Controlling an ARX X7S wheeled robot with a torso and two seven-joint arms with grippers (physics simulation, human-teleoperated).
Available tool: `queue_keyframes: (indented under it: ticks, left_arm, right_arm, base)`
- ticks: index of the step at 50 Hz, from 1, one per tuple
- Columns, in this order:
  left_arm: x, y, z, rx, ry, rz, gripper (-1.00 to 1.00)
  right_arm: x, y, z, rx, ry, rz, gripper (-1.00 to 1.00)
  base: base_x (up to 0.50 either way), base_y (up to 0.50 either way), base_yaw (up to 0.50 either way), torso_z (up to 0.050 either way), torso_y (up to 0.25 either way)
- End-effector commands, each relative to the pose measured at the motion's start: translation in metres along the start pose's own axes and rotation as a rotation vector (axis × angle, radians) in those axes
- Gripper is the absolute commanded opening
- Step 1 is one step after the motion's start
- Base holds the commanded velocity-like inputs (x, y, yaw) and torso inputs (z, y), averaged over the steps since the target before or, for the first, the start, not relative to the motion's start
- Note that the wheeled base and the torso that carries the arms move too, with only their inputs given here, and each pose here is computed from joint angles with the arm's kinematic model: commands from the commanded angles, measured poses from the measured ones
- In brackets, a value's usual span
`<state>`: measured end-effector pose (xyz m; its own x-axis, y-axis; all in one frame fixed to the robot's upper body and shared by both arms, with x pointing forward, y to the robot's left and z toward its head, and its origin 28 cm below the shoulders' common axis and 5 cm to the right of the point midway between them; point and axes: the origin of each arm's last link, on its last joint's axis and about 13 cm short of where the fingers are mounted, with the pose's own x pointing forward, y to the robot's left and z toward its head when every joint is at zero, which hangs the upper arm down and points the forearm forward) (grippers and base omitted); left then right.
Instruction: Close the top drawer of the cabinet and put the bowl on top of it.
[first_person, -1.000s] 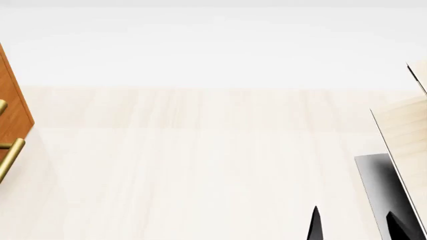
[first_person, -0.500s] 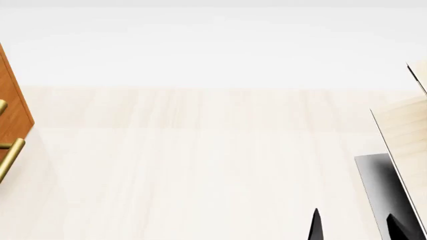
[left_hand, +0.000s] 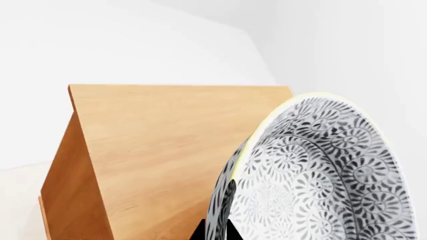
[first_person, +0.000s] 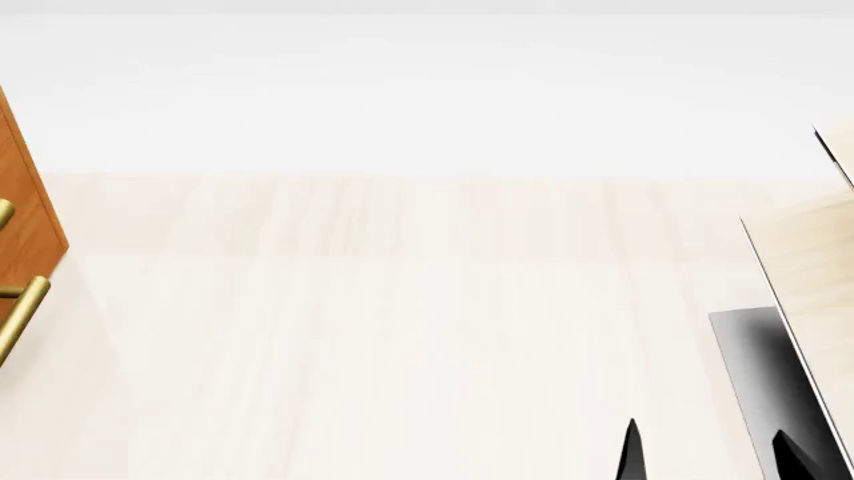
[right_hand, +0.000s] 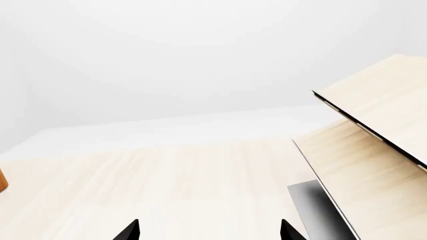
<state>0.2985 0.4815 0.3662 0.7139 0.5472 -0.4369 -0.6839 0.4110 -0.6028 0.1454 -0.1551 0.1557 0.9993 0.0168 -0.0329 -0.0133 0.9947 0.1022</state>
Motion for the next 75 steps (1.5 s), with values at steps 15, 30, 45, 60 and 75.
queue_keyframes:
  ticks: [15,30,45,60,75]
  left_arm:
    - [0.004,0.005,-0.002,-0.027,0.007,-0.015,-1.00]
    - [0.003,0.004,-0.001,-0.011,0.002,-0.015,1.00]
    - [0.004,0.003,-0.004,0.003,0.009,-0.025,1.00]
    - [-0.003,-0.003,0.000,0.012,0.010,-0.042,1.00]
    - [-0.013,-0.004,0.004,0.050,0.005,-0.049,1.00]
  right_arm:
    - [0.000,0.000,-0.001,0.003,0.002,0.001,1.00]
    - [0.000,-0.001,-0.003,0.005,0.004,0.002,1.00]
    - [0.001,-0.002,-0.004,0.012,0.005,0.000,1.00]
    - [0.001,-0.004,-0.007,0.019,0.007,0.001,1.00]
    - [0.004,-0.005,-0.008,0.027,0.008,0.004,1.00]
  base:
    - [0.00,0.00,0.00,0.000,0.000]
    - [0.00,0.00,0.00,0.000,0.000]
    - [0.00,0.00,0.00,0.000,0.000]
    - [0.00,0.00,0.00,0.000,0.000]
    - [0.00,0.00,0.00,0.000,0.000]
